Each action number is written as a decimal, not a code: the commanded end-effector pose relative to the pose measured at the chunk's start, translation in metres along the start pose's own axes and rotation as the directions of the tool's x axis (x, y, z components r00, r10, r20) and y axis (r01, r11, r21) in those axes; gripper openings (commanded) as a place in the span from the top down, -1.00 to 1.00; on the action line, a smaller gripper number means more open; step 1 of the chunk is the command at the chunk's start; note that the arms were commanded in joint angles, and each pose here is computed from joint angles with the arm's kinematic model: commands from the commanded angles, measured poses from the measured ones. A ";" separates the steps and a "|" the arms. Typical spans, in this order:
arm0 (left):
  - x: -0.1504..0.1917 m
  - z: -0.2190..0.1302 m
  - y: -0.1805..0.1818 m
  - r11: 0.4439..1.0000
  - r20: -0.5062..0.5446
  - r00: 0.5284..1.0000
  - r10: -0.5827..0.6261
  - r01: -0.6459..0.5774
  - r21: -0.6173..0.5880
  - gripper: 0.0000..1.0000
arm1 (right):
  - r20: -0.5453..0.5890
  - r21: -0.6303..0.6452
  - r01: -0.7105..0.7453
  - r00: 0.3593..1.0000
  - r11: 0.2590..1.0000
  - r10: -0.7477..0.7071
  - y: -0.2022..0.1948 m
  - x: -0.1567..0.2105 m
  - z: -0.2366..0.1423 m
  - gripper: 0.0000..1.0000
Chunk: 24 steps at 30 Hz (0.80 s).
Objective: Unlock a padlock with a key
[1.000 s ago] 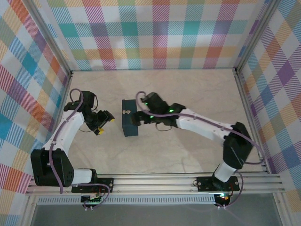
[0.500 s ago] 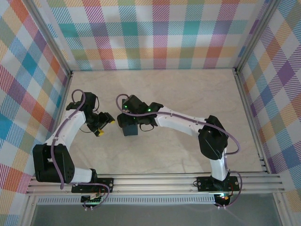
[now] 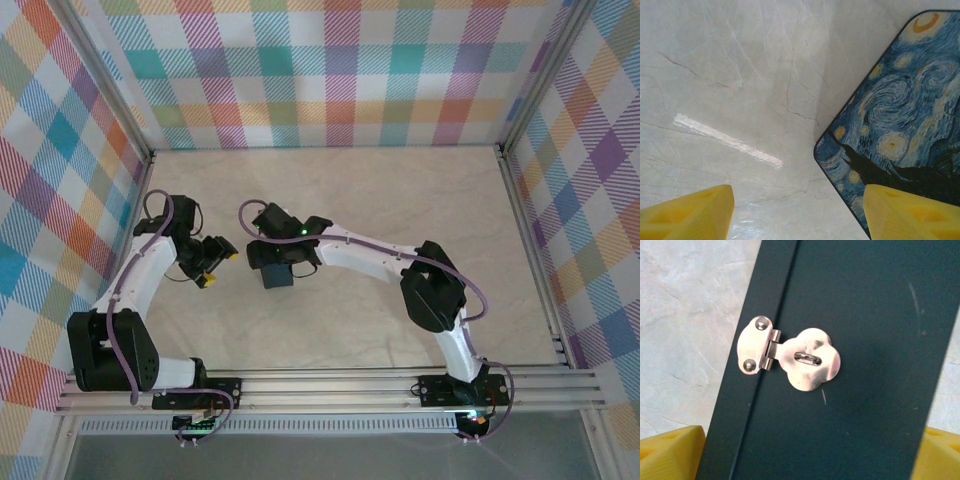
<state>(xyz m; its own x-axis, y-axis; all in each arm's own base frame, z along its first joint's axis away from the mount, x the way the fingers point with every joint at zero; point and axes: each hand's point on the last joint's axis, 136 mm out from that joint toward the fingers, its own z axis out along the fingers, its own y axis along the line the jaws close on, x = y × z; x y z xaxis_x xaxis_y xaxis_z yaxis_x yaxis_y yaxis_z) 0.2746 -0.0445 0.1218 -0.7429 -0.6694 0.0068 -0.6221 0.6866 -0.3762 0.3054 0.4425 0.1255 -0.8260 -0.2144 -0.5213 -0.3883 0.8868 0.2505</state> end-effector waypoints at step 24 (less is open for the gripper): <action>0.023 0.002 -0.065 0.983 0.028 0.988 0.151 -0.153 0.099 -0.37 | -0.106 -0.394 -0.378 0.924 0.838 0.367 -0.088 0.015 -0.003 -0.54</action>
<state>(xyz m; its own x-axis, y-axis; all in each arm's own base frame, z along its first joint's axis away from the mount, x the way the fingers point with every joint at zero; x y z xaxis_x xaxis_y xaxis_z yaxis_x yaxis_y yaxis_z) 0.2752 -0.0965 0.1391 -0.8297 -0.5573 -0.0326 -0.4881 0.7525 -0.4422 0.3422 0.3678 0.1234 -0.9127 0.1119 -0.3931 -0.2256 0.6639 0.7129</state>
